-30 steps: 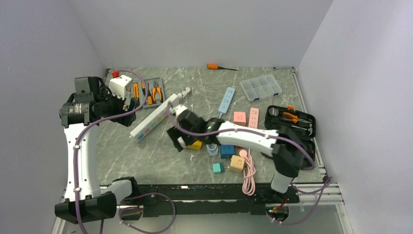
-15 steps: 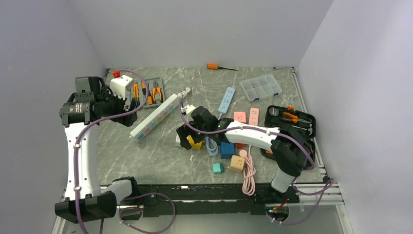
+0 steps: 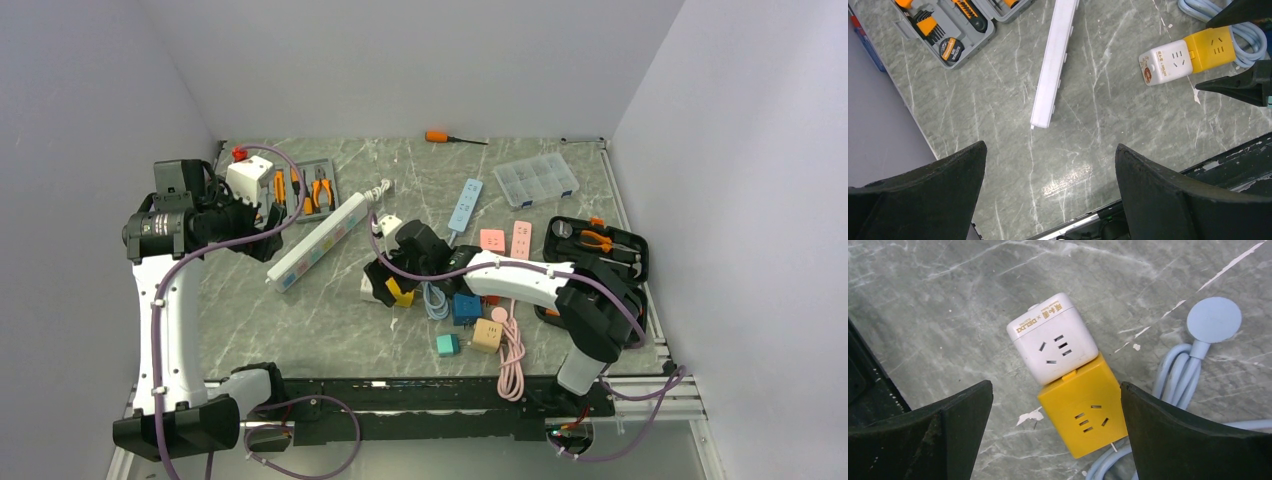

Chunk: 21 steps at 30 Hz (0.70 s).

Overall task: Pull the plug off the socket
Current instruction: Move the socket to the center of the board.

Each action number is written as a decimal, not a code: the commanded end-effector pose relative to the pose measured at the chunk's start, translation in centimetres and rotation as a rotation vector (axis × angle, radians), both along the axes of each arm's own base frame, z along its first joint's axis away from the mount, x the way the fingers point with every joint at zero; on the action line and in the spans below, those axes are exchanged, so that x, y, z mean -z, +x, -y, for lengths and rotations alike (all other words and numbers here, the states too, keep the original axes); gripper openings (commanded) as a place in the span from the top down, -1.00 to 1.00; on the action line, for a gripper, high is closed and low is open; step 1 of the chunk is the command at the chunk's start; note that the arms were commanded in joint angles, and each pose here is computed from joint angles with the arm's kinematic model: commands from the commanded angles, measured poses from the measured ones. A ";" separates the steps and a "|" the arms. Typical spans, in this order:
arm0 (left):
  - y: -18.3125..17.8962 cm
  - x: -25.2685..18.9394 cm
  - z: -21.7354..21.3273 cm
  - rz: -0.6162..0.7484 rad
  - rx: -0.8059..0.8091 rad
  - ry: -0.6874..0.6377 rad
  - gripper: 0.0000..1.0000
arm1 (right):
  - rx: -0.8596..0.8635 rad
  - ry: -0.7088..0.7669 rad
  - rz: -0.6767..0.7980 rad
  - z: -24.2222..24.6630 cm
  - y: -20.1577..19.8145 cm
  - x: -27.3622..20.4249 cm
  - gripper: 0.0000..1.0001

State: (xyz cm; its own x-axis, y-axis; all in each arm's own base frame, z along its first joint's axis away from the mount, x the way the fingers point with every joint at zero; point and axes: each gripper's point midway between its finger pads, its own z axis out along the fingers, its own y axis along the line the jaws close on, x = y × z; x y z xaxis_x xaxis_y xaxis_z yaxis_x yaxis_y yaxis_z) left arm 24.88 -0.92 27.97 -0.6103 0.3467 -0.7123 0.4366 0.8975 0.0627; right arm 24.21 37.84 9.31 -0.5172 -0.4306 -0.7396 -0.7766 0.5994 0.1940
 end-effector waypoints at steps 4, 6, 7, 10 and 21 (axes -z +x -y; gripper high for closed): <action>-0.4 -0.8 0.4 0.038 0.027 -0.008 -0.99 | -0.019 -0.011 0.065 -0.1 1.1 0.8 -1.00; -0.5 -0.7 0.4 0.040 0.030 -0.005 -0.99 | -0.030 -0.014 0.048 0.0 0.7 1.6 -1.00; -0.5 -0.8 0.5 0.041 0.032 -0.004 -0.99 | -0.032 -0.017 0.040 0.0 0.5 2.1 -1.00; -0.5 -0.9 0.6 0.042 0.039 -0.008 -0.99 | -0.047 -0.028 0.004 0.4 -0.3 3.3 -0.99; -0.4 -0.9 0.7 0.043 0.048 -0.010 -0.99 | -0.058 -0.027 -0.015 -0.3 -2.7 5.1 -0.98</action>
State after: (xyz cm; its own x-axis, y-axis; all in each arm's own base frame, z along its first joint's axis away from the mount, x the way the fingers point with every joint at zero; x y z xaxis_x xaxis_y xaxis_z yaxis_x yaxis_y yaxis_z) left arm 24.66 -1.20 28.31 -0.5888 0.3603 -0.7236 0.4559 0.8872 0.0708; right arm 21.87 36.70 3.79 -0.5203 -0.5116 -0.6838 -0.8001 0.5720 0.1809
